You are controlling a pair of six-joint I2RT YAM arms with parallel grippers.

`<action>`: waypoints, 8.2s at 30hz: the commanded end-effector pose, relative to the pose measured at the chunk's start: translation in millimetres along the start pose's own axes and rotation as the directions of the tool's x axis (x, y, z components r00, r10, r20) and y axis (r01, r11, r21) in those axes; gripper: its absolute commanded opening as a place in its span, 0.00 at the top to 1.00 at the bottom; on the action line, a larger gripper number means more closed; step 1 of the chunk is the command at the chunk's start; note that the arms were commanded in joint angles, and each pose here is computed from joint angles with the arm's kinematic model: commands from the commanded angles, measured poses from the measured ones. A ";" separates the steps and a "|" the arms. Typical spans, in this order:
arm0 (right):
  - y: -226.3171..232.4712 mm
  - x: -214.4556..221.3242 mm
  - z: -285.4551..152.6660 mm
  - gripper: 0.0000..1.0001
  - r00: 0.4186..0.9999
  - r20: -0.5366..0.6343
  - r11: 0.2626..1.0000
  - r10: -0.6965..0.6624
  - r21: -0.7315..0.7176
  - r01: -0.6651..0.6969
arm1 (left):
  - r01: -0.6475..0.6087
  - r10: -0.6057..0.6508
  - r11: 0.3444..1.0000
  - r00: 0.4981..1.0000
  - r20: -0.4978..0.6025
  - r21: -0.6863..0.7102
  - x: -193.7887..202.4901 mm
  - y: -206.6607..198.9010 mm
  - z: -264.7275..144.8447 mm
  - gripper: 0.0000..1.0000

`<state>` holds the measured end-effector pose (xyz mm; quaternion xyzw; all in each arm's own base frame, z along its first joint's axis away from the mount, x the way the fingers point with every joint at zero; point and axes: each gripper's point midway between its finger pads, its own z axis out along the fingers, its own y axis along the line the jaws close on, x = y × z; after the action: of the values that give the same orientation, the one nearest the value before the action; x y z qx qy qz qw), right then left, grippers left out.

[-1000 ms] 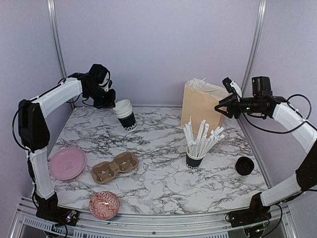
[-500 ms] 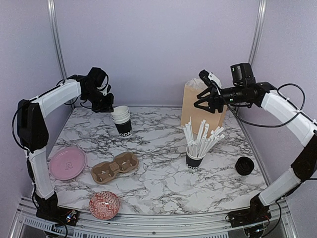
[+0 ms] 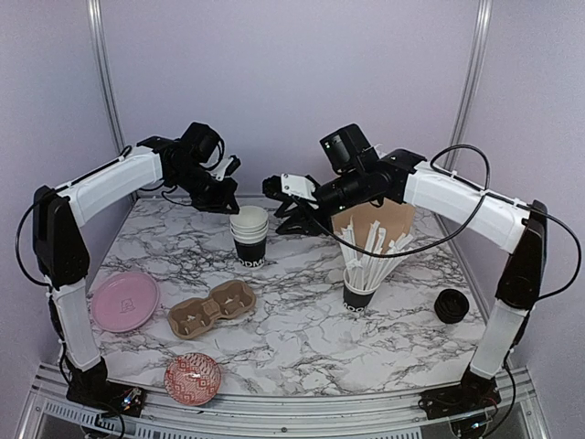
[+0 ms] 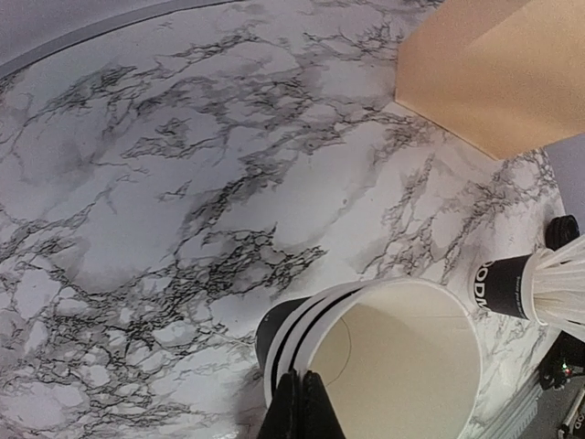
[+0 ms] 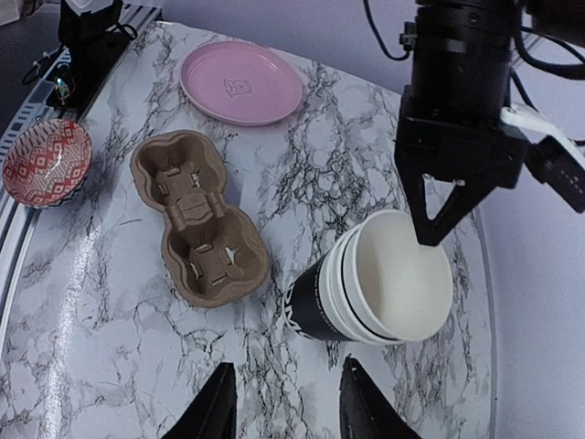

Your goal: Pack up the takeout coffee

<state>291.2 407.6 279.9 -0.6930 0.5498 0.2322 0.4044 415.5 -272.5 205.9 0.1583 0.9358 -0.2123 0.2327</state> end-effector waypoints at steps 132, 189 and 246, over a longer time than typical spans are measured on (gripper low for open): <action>-86.2 3.6 59.5 1.00 0.979 -0.058 0.945 0.195 0.280 -0.172 | 0.347 -0.376 0.926 0.807 0.455 0.149 -2.3 -16.0 14.5 0.54; 160.6 14.6 -40.1 0.50 0.992 -0.109 0.963 -0.071 -0.266 0.040 | -0.014 0.043 0.995 0.947 0.319 -0.094 19.9 -22.2 -43.2 0.27; -40.1 130.5 -221.2 0.61 0.876 0.004 0.739 0.483 0.535 -0.410 | 0.315 -0.247 0.783 0.949 0.196 -0.536 -2.6 154.0 -30.1 1.00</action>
<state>316.4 190.6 311.8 -0.4848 0.7370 0.1356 0.4510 479.8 -139.8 195.6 -0.0697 0.9473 0.0142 0.3122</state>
